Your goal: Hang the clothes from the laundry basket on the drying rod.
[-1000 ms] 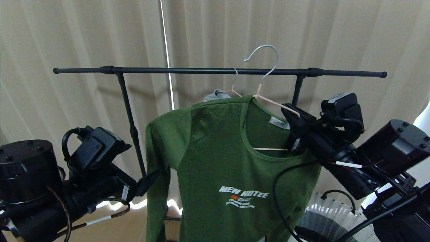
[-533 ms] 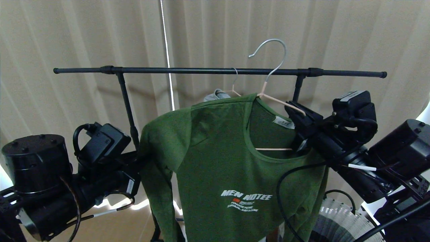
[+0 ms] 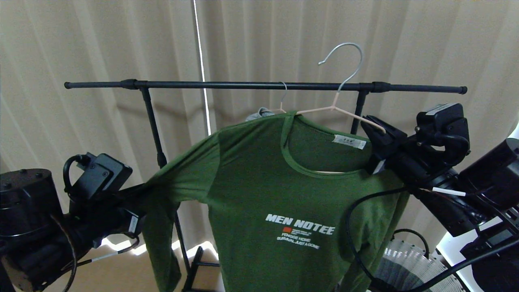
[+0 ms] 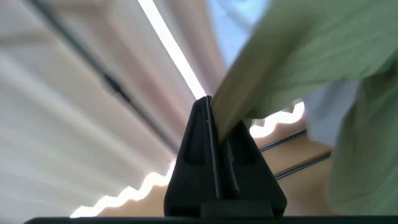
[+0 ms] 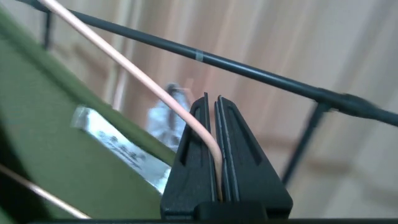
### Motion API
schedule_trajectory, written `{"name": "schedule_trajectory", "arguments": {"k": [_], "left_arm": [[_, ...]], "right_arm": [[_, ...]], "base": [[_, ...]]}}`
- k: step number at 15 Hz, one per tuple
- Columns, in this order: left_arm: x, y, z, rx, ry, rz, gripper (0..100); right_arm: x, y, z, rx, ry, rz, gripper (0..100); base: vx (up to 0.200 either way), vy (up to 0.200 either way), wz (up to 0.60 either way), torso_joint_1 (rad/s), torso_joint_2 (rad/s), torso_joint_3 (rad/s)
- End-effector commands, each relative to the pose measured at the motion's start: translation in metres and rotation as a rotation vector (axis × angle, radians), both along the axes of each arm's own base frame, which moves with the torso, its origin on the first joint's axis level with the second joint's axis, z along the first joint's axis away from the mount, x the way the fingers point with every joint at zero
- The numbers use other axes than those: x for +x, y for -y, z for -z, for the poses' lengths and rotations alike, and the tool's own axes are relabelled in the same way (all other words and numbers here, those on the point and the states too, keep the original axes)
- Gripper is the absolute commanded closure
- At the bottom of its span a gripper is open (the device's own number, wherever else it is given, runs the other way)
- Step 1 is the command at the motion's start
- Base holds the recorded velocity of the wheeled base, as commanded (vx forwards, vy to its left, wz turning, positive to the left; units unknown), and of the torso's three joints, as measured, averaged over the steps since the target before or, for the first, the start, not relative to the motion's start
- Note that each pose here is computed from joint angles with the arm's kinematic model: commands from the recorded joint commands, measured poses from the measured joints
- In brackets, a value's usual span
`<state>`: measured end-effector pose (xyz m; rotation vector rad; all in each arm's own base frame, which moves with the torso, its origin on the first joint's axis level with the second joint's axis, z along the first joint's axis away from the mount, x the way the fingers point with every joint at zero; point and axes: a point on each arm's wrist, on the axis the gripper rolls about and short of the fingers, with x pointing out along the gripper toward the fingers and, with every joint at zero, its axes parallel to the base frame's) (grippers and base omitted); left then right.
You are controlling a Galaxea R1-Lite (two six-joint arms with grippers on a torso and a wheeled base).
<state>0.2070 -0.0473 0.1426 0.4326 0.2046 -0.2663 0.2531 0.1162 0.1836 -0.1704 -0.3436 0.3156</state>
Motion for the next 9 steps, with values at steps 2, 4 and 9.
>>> {"name": "schedule_trajectory", "arguments": {"k": [2,4,9], "left_arm": [[-0.010,-0.004,-0.004,0.000,0.022,-0.004,100],[-0.014,0.000,-0.006,0.005,0.036,0.016,0],[-0.036,-0.004,-0.017,-0.020,0.104,0.032,0]], "right_arm": [[0.000,0.003,0.000,0.001,0.004,0.010,100],[0.000,0.003,0.000,0.002,0.005,0.011,100],[-0.004,0.006,0.002,-0.014,-0.004,0.021,100]], "base": [[0.000,0.000,0.00,0.000,0.00,0.000],[0.000,0.000,0.00,0.000,0.00,0.000],[0.000,0.000,0.00,0.000,0.00,0.000]]}}
